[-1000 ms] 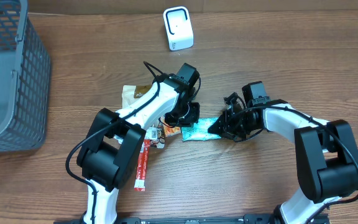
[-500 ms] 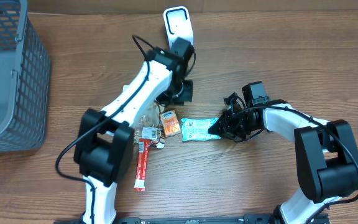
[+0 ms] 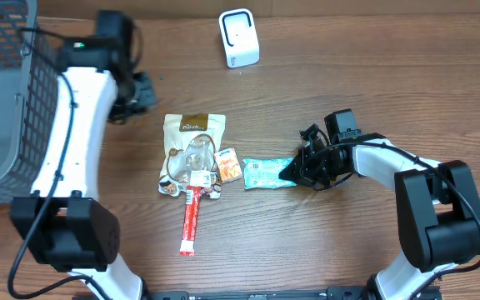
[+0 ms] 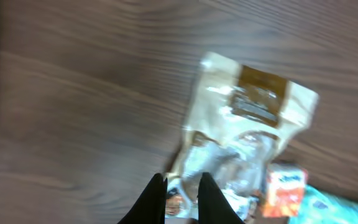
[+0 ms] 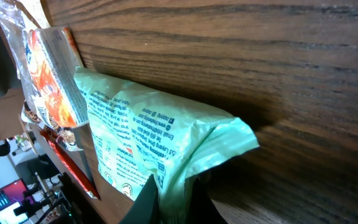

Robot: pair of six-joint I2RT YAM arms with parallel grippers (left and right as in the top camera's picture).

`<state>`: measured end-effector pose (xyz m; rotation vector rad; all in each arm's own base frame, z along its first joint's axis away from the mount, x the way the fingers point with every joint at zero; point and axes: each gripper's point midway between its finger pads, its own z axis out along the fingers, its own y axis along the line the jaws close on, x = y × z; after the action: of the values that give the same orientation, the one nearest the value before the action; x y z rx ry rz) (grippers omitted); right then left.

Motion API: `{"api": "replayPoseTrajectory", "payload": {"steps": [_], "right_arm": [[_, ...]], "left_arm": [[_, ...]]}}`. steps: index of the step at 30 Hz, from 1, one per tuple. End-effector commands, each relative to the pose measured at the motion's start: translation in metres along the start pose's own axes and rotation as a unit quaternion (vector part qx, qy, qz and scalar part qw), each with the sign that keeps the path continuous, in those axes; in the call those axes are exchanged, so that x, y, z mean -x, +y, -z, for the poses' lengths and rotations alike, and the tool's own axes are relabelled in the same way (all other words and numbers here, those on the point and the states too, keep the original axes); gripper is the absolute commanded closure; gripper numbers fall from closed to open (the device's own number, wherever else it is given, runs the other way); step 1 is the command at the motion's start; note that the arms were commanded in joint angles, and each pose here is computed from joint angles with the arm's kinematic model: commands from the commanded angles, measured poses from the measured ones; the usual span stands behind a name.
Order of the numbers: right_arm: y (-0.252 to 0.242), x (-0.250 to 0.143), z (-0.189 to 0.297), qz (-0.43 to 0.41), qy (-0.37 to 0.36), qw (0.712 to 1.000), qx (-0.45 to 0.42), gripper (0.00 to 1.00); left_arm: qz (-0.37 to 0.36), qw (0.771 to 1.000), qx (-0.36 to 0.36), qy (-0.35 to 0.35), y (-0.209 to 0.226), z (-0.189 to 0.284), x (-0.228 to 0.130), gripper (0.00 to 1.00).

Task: Scan the item barcode
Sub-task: 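Grasp the teal wipes pack edge with the right gripper and lift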

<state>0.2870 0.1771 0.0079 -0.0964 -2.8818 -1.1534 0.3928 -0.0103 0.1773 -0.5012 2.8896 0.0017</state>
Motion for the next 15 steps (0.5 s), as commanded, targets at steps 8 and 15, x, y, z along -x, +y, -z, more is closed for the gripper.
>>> {"api": "replayPoseTrajectory", "payload": {"steps": [8, 15], "right_arm": [[-0.002, -0.001, 0.001, 0.004, -0.002, 1.000, -0.008, 0.96], [-0.002, -0.001, 0.001, 0.004, -0.002, 1.000, -0.008, 0.96]], "left_arm": [[0.036, 0.999, 0.033, -0.012, 0.043, 0.001, 0.015, 0.00], [0.036, 0.999, 0.032, -0.013, 0.042, 0.001, 0.016, 0.00]]}}
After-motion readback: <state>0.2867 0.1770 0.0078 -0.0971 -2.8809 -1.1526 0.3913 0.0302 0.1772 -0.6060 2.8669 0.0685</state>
